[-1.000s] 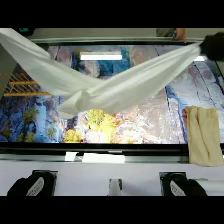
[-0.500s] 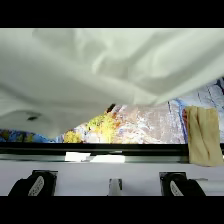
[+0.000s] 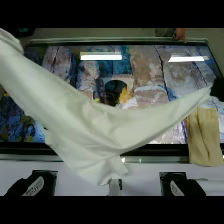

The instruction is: Fold the shirts.

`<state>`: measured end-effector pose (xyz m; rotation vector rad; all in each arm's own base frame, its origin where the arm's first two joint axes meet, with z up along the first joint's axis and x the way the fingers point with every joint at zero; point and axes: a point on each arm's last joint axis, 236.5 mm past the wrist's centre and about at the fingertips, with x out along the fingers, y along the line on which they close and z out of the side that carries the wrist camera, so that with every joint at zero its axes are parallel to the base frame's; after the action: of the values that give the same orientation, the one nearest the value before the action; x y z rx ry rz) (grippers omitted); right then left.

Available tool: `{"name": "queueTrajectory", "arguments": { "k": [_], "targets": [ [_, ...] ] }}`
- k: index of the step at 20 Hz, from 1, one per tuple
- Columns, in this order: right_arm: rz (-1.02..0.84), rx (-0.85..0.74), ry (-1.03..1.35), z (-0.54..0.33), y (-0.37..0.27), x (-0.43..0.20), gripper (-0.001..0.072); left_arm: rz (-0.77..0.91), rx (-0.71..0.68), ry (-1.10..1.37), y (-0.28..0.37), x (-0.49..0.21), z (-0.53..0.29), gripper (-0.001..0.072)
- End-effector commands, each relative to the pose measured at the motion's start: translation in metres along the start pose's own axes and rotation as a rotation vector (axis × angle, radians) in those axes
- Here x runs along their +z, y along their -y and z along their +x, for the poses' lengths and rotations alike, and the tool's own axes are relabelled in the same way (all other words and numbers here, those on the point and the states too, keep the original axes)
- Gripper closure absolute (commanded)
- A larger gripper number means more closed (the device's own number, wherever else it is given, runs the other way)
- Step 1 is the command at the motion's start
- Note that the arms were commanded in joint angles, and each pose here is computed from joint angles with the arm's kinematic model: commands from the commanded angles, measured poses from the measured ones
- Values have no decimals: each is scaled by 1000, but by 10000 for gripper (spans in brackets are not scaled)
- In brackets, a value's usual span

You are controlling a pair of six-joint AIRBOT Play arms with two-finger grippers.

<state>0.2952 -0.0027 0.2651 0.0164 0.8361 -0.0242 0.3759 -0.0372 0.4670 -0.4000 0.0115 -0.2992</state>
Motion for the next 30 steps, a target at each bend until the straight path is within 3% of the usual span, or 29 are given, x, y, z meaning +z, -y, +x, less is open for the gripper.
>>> {"name": "queueTrajectory", "arguments": {
  "k": [1,6,7,9,10,12,15,21,24,27,29,30],
  "targets": [
    [79,-6,-96,100,-1,-38,689,-35,25,-256,-54,-107,71,675],
    [131,5,-412,162,-10,-125,689,-153,-7,-660,-79,-279,137,673],
    [126,3,-431,163,-10,-129,689,-218,-13,-785,-74,-320,135,604],
    [104,7,-426,163,-9,-128,689,-316,-35,-1072,-59,-392,107,160],
    [104,8,-423,164,-9,-127,689,-338,-49,-1219,-56,-417,83,139],
    [104,8,-423,164,-9,-127,689,-344,-22,-1463,-63,-448,34,172],
    [104,6,-450,161,-9,-133,688,-289,99,-1582,-89,-471,-23,175],
    [97,28,-446,161,-14,-132,688,-496,228,-1573,-85,-551,-108,176],
    [122,78,-441,161,-27,-130,688,-598,247,-1500,-71,-581,-106,176],
    [137,109,-445,160,-35,-130,688,-590,234,-1404,-57,-591,-84,178],
    [136,108,-445,160,-34,-130,688,-594,247,-1384,-51,-596,-79,245],
    [136,108,-445,160,-34,-130,688,-601,257,-1388,-50,-599,-80,343]
  ]
}}
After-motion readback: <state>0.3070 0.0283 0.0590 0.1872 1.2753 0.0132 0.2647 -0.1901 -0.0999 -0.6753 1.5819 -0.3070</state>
